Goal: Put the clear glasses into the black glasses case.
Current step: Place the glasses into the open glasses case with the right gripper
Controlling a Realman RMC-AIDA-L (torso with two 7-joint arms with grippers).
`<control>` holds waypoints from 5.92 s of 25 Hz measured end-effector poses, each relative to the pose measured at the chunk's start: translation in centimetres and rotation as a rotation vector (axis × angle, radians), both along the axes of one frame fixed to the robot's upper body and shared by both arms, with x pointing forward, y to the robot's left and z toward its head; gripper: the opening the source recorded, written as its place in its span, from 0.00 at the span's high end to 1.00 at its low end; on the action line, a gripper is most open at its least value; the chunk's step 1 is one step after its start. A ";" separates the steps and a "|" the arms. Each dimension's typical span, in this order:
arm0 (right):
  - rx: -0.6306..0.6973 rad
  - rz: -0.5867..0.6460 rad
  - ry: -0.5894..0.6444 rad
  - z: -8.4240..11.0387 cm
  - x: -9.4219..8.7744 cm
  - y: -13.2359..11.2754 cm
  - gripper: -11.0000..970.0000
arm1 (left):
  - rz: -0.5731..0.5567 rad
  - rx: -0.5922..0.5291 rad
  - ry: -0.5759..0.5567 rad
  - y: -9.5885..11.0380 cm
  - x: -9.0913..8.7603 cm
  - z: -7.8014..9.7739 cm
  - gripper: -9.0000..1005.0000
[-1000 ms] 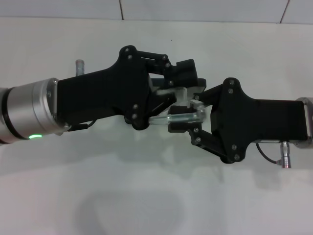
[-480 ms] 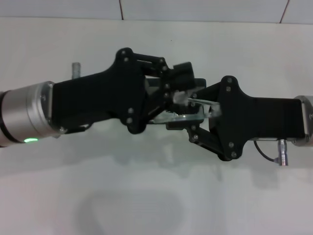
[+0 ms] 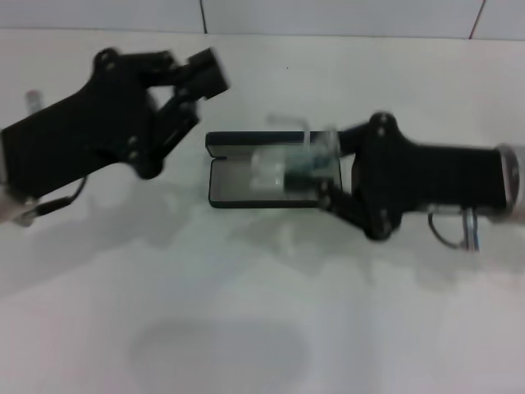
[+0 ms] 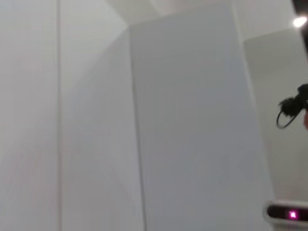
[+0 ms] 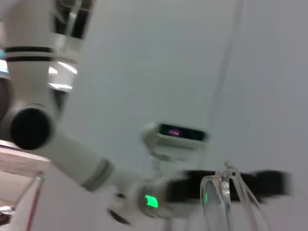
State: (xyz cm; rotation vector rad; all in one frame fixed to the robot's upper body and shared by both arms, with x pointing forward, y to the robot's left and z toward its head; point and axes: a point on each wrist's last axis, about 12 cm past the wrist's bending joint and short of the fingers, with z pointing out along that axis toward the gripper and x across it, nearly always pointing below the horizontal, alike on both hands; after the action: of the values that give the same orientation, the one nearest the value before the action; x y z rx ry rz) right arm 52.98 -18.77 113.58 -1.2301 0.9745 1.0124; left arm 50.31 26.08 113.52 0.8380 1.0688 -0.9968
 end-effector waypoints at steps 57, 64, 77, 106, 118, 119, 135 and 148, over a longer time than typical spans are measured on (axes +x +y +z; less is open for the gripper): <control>-1.305 -0.364 0.277 7.5 10.1 15.6 0.87 | 0.068 0.190 0.251 3.6 -5.0 -5.4 0.88; -1.300 -0.342 0.272 6.8 9.7 15.9 0.87 | 0.070 0.190 0.253 3.6 -5.0 -5.5 0.88; -1.281 -0.330 0.273 5.7 9.4 16.1 0.87 | 0.067 0.188 0.257 3.4 -4.9 -5.6 0.88; -1.296 -0.351 0.273 4.7 9.4 15.5 0.87 | 0.057 0.187 0.260 3.2 -4.7 -5.6 0.88; -1.306 -0.348 0.273 4.7 9.4 15.4 0.86 | 0.067 0.193 0.264 3.2 -4.5 -5.7 0.88; -1.311 -0.348 0.275 4.6 9.4 15.4 0.86 | 0.067 0.193 0.264 3.2 -4.5 -5.7 0.88; -1.291 -0.356 0.274 4.5 9.6 15.4 0.86 | 0.063 0.195 0.262 3.1 -4.3 -5.7 0.88; -1.296 -0.342 0.250 4.6 9.4 15.8 0.86 | 0.070 0.196 0.270 3.1 -4.2 -5.8 0.88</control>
State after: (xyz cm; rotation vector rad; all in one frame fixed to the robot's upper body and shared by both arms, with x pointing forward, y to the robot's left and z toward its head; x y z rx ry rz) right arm 62.33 -2.92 118.16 -1.8543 2.1056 0.1544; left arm 46.10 29.14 107.69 0.8327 1.4356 -0.9747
